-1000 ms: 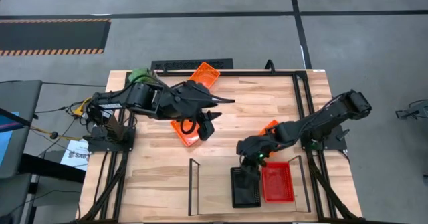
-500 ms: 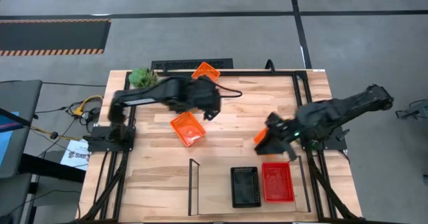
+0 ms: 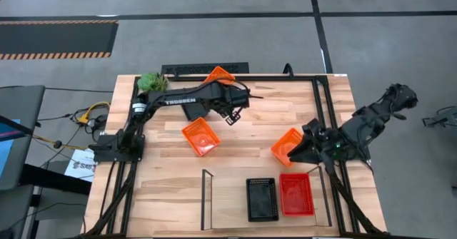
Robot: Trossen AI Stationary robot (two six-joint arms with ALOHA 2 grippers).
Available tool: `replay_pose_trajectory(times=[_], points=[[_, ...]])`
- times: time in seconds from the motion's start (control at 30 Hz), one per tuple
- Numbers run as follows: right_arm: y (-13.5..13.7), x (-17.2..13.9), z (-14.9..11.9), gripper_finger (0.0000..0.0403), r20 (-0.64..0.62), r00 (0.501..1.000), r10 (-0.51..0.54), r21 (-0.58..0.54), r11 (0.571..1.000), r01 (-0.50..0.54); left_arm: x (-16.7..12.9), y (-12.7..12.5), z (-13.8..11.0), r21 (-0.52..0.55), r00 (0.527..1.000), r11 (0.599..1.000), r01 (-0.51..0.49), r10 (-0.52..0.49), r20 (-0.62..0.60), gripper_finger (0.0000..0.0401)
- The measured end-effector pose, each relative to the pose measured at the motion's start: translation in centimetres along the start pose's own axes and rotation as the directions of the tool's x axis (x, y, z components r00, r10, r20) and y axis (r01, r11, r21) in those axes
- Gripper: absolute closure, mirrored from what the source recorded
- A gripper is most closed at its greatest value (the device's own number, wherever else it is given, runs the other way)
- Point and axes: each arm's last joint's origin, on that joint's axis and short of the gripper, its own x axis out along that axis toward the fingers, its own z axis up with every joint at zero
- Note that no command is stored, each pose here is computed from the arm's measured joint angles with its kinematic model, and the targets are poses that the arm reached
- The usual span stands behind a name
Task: Stack baskets on shelf by color
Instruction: Stack the black bin on top of the black bin on the shelf
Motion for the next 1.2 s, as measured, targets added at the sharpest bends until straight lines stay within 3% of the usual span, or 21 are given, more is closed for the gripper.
replay_pose_trajectory(times=[0.17,0.37,0.67,1.03,1.2], points=[[0.0,0.6,-0.4,0.0285,-0.026,0.999,-0.022,-0.009,1.0,0.022,2.6,1.4,-0.9,-0.031,0.998,1.0,0.001,-0.003,-0.062,0.0252],[-0.3,0.6,-0.6,0.0285,-0.046,0.998,-0.048,-0.012,0.999,0.047,4.3,2.0,-2.7,-0.074,0.993,0.993,0.092,-0.098,-0.071,0.0252],[-0.6,0.6,-0.7,0.0285,-0.058,0.995,-0.077,-0.018,0.997,0.076,6.2,2.7,-6.1,-0.062,0.985,0.997,0.034,-0.044,-0.166,0.0252],[-0.8,0.6,-0.8,0.0285,-0.068,0.994,-0.088,-0.033,0.996,0.086,7.5,3.5,-6.6,-0.025,0.987,1.0,-0.01,0.006,-0.159,0.0252],[-0.8,0.6,-0.8,0.0285,-0.069,0.994,-0.088,-0.033,0.996,0.086,9.2,3.5,-7.4,-0.022,0.977,0.997,0.069,-0.072,-0.2,0.0252]])
